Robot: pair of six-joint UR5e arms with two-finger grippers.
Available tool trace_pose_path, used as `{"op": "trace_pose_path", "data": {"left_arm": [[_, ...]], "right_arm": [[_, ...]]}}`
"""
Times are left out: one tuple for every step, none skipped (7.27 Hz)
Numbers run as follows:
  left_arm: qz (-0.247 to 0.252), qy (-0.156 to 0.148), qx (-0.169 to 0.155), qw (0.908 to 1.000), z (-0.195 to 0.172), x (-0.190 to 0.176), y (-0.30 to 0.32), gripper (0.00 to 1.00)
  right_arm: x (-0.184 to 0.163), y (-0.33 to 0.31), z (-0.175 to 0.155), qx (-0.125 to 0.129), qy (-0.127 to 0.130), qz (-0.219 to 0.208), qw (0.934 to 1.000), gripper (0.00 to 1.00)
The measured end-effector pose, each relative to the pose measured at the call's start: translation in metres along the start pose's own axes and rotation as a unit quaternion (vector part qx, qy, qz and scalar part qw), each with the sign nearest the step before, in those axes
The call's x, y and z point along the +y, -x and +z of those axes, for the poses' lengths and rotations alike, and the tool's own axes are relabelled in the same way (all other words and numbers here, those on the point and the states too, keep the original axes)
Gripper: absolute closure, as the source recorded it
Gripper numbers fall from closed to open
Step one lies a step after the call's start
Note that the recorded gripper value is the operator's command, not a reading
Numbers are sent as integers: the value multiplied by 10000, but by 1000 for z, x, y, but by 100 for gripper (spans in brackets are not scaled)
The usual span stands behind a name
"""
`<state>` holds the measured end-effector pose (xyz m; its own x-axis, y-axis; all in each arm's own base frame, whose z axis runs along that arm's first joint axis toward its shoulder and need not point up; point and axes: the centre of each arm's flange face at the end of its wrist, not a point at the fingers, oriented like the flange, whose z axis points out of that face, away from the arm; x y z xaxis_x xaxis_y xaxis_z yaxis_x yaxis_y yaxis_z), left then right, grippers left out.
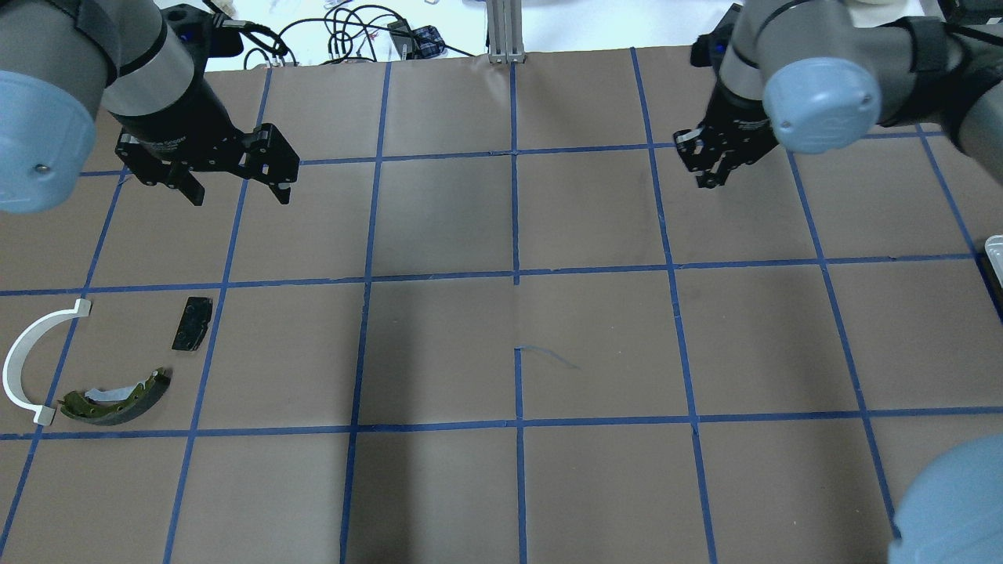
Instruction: Place bearing gear from tray to pile
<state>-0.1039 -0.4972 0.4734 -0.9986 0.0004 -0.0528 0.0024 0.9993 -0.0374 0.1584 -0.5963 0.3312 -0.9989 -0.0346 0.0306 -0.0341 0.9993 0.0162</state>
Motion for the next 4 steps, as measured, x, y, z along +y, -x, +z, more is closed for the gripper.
{"op": "trace_pose_path", "data": {"left_arm": [[5, 19, 0, 10000, 2, 1, 0, 0], [6, 27, 6, 10000, 3, 1, 0, 0], [2, 19, 22, 10000, 4, 0, 0, 0], [-10, 32, 41, 10000, 6, -3, 0, 0]], "right_arm": [[15, 63, 10, -2, 61, 188, 9998, 100], [31, 122, 25, 6, 95, 341, 9994, 100], [46, 174, 44, -31, 59, 469, 9989, 100], [60, 219, 66, -191, 68, 567, 9982, 100]]}}
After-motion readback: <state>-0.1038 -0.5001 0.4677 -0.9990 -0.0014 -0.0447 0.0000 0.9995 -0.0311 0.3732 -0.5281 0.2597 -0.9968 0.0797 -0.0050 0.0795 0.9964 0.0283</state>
